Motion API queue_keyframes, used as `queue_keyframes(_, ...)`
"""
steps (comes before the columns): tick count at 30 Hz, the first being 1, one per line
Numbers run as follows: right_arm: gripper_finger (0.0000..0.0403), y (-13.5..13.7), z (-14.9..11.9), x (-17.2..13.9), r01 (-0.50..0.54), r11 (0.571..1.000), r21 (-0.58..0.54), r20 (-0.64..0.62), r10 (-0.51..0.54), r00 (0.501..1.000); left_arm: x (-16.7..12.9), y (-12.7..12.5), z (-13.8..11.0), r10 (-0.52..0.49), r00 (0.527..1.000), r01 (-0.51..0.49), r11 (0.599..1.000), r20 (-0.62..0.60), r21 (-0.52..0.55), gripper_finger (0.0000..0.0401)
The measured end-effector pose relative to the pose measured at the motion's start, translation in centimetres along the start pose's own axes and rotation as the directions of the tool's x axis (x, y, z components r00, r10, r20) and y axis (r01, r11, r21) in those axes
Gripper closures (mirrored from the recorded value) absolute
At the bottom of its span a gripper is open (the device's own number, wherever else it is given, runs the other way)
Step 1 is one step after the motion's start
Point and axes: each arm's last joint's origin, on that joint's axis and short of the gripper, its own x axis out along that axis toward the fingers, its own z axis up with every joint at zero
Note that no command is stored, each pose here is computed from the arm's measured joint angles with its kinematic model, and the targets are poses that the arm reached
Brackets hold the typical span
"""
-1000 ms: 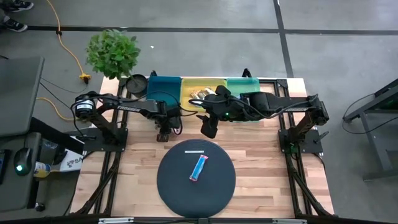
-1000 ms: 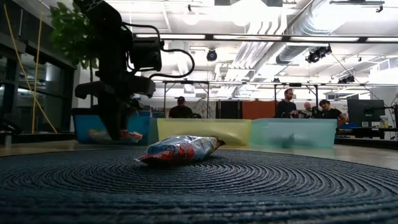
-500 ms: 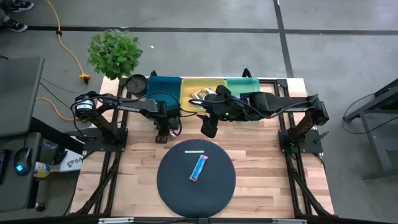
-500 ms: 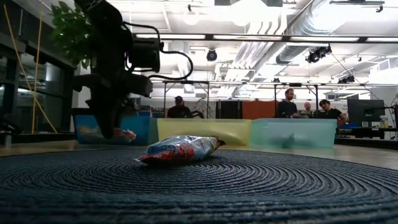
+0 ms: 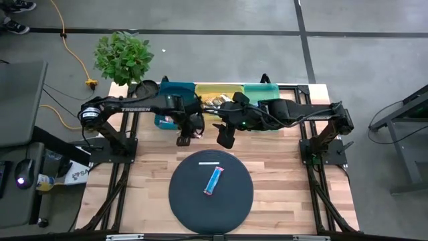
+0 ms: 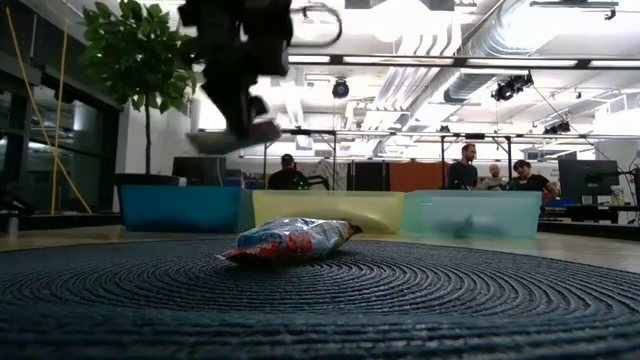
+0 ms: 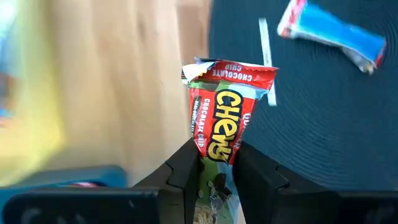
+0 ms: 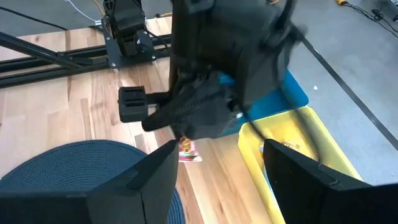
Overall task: Pick and place Granola Bars by type
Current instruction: Put the red granola bar into the blue bin
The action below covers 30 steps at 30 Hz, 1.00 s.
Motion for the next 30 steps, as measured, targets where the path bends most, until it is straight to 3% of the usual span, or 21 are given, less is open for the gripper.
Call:
queue_keyframes(4,0.0183,0.0,-0.1,0.0,0.003,1.0,0.001,-0.014,-0.003,1.0,-2.4,0.2,1.4,0.139,0.99,-0.139,0.99,0.009,0.018,0.0314)
queue_keyframes(7,0.0183,-0.1,-0.4,0.0,0.01,1.0,0.003,-0.038,-0.01,0.999,-3.7,1.1,1.7,0.277,0.961,-0.277,0.961,0.007,-0.002,0.0314)
queue_keyframes(12,0.0183,-0.2,-0.6,0.0,0.017,1.0,0.01,-0.06,-0.017,0.998,-5.6,4.2,0.4,0.419,0.908,-0.414,0.887,-0.022,-0.203,0.0314)
queue_keyframes(16,0.0183,-0.3,-0.6,-0.2,0.033,0.999,0.009,-0.052,-0.033,0.998,-7.4,7.7,-1.7,0.494,0.867,-0.464,0.758,-0.061,-0.457,0.0314)
queue_keyframes(19,0.0183,-0.6,-0.5,-0.7,0.053,0.999,0.011,-0.042,-0.053,0.998,-8.6,10.1,-3.6,0.526,0.844,-0.464,0.621,-0.103,-0.632,0.0314)
queue_keyframes(22,0.0183,-0.9,-0.3,-1.3,0.068,0.998,0.017,-0.027,-0.068,0.997,-9.4,11.9,-5.4,0.536,0.831,-0.453,0.493,-0.151,-0.743,0.0314)
queue_keyframes(24,0.0183,-1.1,-0.3,-1.5,0.08,0.997,0.019,-0.021,-0.079,0.997,-9.5,12.7,-6.2,0.538,0.827,-0.443,0.445,-0.163,-0.778,0.0314)
queue_keyframes(27,0.0183,-1.2,-0.3,-1.5,0.092,0.996,0.008,-0.016,-0.092,0.996,-8.9,13.3,-7.2,0.523,0.834,-0.429,0.42,-0.173,-0.799,0.0314)
queue_keyframes(30,0.0183,-1.2,-0.3,-1.5,0.098,0.995,-0.007,-0.014,-0.098,0.995,-7.3,13.4,-8.0,0.485,0.86,-0.398,0.444,-0.158,-0.803,0.0314)
